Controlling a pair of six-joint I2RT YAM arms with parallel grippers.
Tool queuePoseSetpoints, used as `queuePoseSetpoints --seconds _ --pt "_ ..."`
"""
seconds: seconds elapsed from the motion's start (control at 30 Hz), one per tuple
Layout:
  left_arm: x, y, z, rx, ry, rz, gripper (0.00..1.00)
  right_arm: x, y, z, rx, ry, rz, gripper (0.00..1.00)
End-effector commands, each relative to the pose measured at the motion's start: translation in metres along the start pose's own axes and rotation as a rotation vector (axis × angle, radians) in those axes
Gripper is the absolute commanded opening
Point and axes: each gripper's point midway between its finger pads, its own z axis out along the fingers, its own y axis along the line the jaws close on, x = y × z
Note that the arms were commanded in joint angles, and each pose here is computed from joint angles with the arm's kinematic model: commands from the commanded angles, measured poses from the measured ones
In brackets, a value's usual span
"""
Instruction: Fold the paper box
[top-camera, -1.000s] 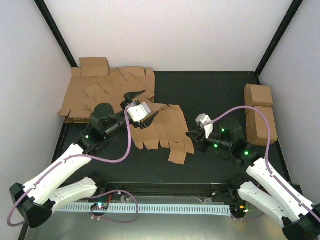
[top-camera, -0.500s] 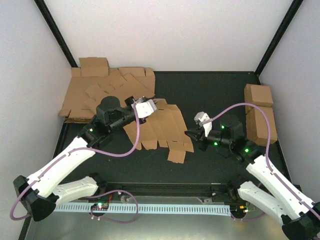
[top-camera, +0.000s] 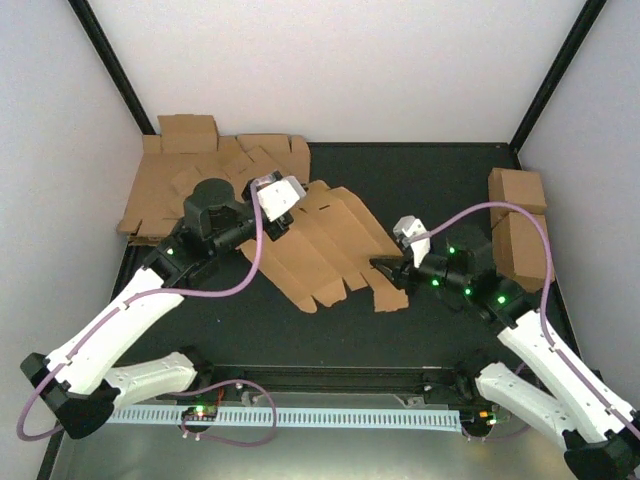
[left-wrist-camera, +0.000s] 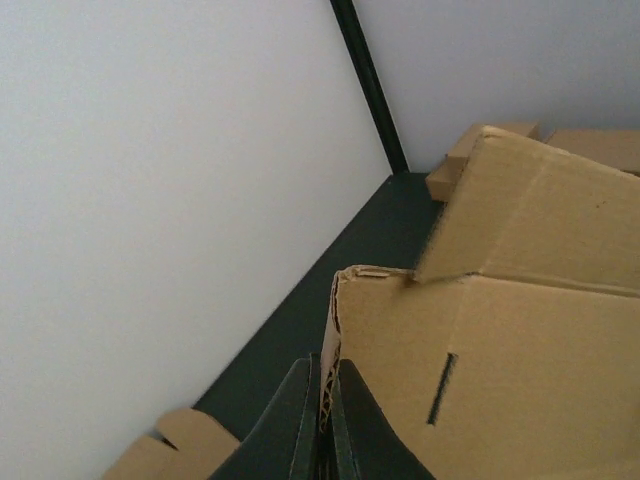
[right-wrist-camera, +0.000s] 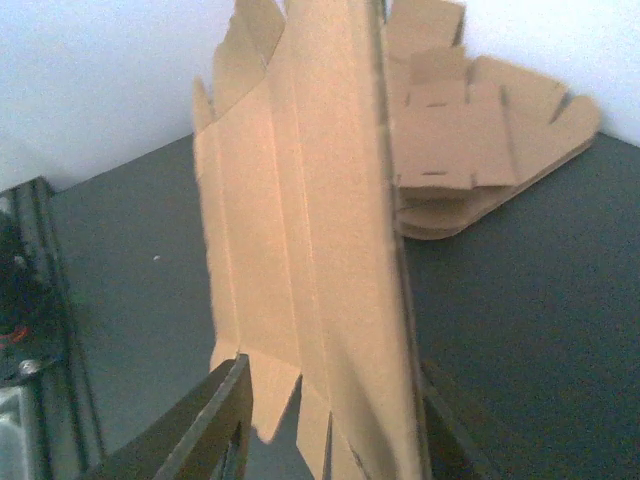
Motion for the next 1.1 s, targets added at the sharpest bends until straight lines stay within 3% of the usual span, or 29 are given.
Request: queuePoseSetpoints --seconds 0.0,0.07,0.13,0.37,0.6,0.8,1.07 --pt "0.002 0.001 -0.016 -0.013 0.035 -0.203 0.02 -0.024 -0.014 -0.022 0.142 -0.084 0.000 0.52" --pt "0.013 -0.004 -0.021 -0.016 0.050 -0.264 0.01 -0.027 -0.017 -0.029 0.178 -0.119 0.016 0.67" --pt "0.023 -0.008 -0.027 -0.022 0.062 -0.334 0.02 -0.029 -0.021 -0.036 0.215 -0.139 0.032 0.73" --pt "0.096 -0.018 -0.034 -0.124 0.228 -0.652 0.02 -0.025 -0.037 -0.060 0.357 -0.159 0.120 0.85" --pt "0.169 -0.051 -0.030 -0.102 0.351 -0.845 0.02 0.011 -0.053 -0.053 0.441 -0.020 0.281 0.87" --pt "0.188 -0.066 -0.034 -0.082 0.202 -0.824 0.02 0.044 -0.053 -0.036 0.407 0.012 0.347 0.86" --pt "0.195 -0.076 -0.043 -0.066 0.117 -0.829 0.02 0.047 -0.053 -0.002 0.329 0.023 0.483 0.83"
